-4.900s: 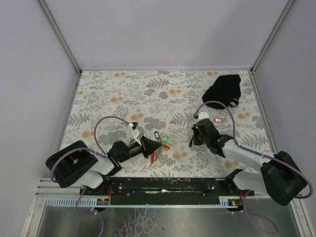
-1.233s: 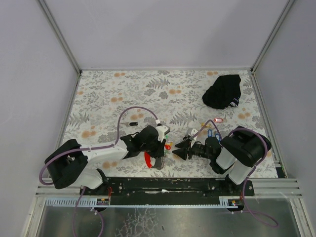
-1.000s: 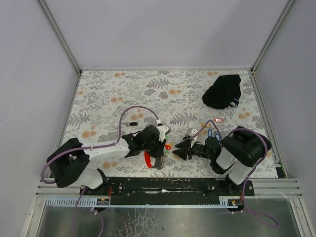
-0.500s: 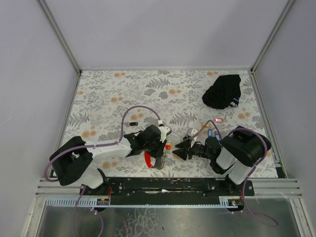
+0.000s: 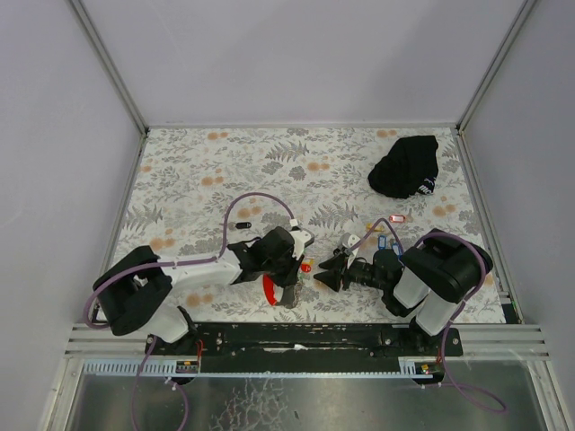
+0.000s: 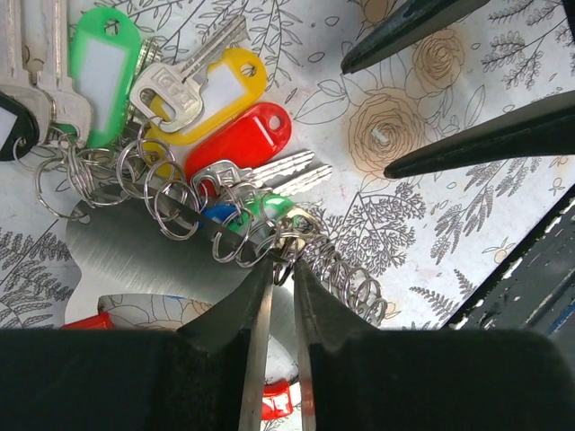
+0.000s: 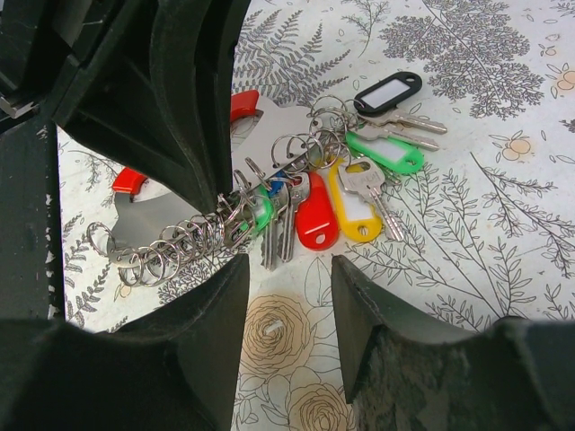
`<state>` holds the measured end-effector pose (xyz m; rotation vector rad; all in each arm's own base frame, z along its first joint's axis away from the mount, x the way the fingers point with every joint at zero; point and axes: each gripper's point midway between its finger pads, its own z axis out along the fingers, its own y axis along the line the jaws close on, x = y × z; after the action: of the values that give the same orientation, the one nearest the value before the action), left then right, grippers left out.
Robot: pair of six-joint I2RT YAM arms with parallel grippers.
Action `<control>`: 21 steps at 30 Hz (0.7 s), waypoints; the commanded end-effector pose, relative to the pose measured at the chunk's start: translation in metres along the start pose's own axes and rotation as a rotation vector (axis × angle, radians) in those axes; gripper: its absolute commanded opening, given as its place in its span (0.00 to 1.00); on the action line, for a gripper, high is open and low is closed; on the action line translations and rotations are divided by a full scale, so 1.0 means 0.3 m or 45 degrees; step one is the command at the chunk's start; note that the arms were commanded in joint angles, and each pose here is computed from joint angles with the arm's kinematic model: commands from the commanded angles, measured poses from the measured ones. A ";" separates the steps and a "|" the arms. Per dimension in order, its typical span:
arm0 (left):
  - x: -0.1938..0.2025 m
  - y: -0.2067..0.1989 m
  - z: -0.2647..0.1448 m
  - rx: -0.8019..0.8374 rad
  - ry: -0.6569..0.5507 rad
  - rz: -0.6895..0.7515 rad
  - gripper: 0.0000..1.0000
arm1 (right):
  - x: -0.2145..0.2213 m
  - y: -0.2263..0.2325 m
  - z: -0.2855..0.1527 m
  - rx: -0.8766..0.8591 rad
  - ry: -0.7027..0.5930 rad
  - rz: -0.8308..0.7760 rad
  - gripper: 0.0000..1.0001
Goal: Put the keys on the keyring
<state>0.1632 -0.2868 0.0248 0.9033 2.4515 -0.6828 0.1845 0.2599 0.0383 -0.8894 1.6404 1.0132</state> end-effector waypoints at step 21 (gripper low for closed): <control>-0.113 -0.024 -0.085 0.124 -0.648 0.192 0.00 | -0.157 0.084 0.037 -0.208 -0.136 -0.099 0.45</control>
<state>0.1576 -0.2754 0.0246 0.8733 2.1516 -0.8050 0.1801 0.2724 0.0680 -0.9388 1.5182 1.0850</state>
